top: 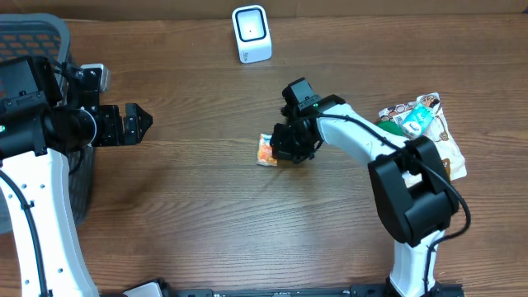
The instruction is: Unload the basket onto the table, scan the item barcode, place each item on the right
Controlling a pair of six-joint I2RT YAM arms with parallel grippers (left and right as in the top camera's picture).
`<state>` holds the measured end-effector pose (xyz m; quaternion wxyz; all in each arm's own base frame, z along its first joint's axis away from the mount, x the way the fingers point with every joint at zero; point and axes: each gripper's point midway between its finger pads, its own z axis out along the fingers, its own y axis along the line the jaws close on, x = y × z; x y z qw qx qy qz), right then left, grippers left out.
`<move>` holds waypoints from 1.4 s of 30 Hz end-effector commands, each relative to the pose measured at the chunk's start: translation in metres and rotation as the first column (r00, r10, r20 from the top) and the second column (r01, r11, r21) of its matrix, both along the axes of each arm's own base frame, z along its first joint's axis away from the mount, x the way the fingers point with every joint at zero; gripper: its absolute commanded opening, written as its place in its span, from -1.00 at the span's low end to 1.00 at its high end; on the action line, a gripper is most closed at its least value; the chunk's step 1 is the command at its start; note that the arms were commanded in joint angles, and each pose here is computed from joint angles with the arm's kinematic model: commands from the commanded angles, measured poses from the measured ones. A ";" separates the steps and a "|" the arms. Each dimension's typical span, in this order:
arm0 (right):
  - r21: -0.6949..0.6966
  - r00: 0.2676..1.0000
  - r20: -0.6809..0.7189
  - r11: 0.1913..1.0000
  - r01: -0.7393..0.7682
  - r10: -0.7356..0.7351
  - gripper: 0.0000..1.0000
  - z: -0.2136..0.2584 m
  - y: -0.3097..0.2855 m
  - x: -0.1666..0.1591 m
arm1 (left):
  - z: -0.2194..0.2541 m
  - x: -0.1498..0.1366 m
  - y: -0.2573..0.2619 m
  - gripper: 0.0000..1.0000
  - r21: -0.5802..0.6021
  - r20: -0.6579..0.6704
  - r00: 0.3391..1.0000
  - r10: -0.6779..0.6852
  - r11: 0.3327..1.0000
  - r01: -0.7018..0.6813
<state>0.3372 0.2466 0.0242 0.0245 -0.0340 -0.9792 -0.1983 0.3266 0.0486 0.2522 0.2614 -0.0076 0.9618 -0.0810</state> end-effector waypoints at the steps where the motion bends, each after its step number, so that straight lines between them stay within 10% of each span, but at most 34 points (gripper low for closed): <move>1: -0.129 0.971 0.237 0.992 0.000 0.031 -0.92 0.064 -0.008 0.031 | -0.003 0.000 0.002 1.00 0.005 -0.006 1.000 -0.008 1.000 0.008; 14: -0.774 0.906 0.323 0.628 0.085 0.276 -0.92 0.055 -0.056 0.020 | -0.003 0.000 0.002 1.00 0.005 -0.006 1.000 -0.008 1.000 0.008; 31: -0.843 0.838 0.154 0.512 -0.165 0.523 -0.75 0.016 -0.018 -0.006 | -0.003 0.000 0.002 1.00 0.005 -0.006 1.000 -0.008 1.000 0.008; 42: -0.860 0.718 0.173 0.459 -0.224 0.674 0.43 0.020 0.032 -0.036 | -0.003 0.000 0.002 0.99 0.005 -0.006 1.000 -0.008 1.000 0.008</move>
